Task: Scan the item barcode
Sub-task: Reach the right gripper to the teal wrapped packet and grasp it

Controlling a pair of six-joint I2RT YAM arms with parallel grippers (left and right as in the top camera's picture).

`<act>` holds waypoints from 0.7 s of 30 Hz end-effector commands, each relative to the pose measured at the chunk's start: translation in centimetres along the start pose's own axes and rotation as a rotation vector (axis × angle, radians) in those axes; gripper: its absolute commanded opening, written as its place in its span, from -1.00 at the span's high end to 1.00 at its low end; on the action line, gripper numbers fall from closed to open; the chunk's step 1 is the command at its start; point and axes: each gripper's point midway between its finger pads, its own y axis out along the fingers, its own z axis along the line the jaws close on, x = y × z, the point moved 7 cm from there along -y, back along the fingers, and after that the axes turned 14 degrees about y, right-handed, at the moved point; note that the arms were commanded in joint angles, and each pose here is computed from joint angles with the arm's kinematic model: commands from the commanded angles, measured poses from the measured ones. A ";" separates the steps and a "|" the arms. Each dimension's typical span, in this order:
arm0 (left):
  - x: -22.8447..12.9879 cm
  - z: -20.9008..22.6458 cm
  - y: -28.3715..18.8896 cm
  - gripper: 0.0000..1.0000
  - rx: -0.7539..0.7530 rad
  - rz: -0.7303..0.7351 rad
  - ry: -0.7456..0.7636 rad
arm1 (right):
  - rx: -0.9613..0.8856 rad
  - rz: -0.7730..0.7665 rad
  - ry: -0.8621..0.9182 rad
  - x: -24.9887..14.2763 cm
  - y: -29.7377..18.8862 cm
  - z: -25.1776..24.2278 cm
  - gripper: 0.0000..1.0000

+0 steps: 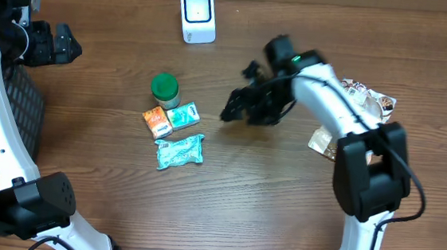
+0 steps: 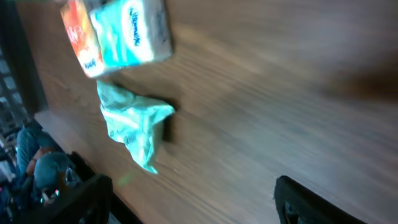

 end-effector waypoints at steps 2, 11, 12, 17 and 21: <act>0.2 -0.1 -1.0 -0.99 0.015 -0.030 0.026 | 0.029 0.027 0.050 -1.8 3.2 1.6 -0.48; 0.2 -0.1 -1.0 -0.99 0.015 -0.030 0.026 | 0.062 0.037 0.053 -4.1 8.4 2.5 -0.29; 0.2 -0.1 -1.0 -0.99 0.015 -0.030 0.025 | 0.066 0.034 0.046 -4.2 8.7 2.6 -0.29; 0.2 -0.1 -1.0 -0.99 0.015 -0.030 0.025 | 0.090 0.006 0.030 -4.5 10.0 3.2 -0.22; 0.2 -0.1 -1.0 -0.99 0.015 -0.030 0.026 | 0.070 -0.022 0.074 -4.5 10.6 2.5 -0.08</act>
